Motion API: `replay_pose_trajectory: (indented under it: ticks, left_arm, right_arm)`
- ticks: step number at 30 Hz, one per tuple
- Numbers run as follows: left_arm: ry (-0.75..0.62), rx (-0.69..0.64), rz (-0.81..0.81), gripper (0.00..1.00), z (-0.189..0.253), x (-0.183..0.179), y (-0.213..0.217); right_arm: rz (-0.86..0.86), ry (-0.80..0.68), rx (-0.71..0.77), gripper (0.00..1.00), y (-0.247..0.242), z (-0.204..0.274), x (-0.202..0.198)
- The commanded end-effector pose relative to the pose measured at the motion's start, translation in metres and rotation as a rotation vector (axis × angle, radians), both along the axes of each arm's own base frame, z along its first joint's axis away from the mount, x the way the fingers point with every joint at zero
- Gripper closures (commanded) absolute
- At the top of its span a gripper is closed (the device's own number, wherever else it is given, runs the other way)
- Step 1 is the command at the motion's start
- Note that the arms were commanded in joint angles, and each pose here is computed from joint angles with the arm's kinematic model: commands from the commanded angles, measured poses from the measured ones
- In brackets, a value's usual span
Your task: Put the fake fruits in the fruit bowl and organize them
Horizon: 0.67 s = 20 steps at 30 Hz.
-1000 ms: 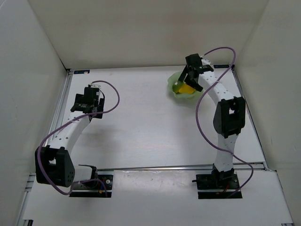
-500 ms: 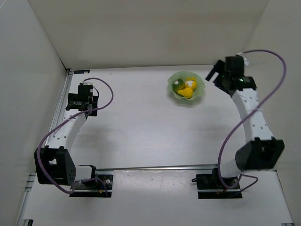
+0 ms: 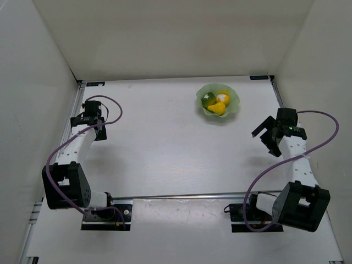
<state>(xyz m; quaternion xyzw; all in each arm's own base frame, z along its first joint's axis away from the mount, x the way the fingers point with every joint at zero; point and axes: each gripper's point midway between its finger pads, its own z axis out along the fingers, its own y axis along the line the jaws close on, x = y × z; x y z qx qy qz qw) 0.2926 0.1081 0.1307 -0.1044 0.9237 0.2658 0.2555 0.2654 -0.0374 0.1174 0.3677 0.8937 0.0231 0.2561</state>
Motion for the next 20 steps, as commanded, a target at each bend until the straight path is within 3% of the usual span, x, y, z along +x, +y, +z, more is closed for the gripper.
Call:
replay_pose_trajectory:
  ticks: [1,20]
  left_arm:
    - [-0.025,0.025,0.061,0.00,0.013,-0.001,0.009]
    - [-0.022,0.028,0.073,0.00,0.015,-0.006,0.009]
  right_arm:
    - [-0.019,-0.099,0.010,0.00,0.001,0.018,0.013]
    - [-0.015,-0.039,0.033,0.00,0.005,-0.011,0.001]
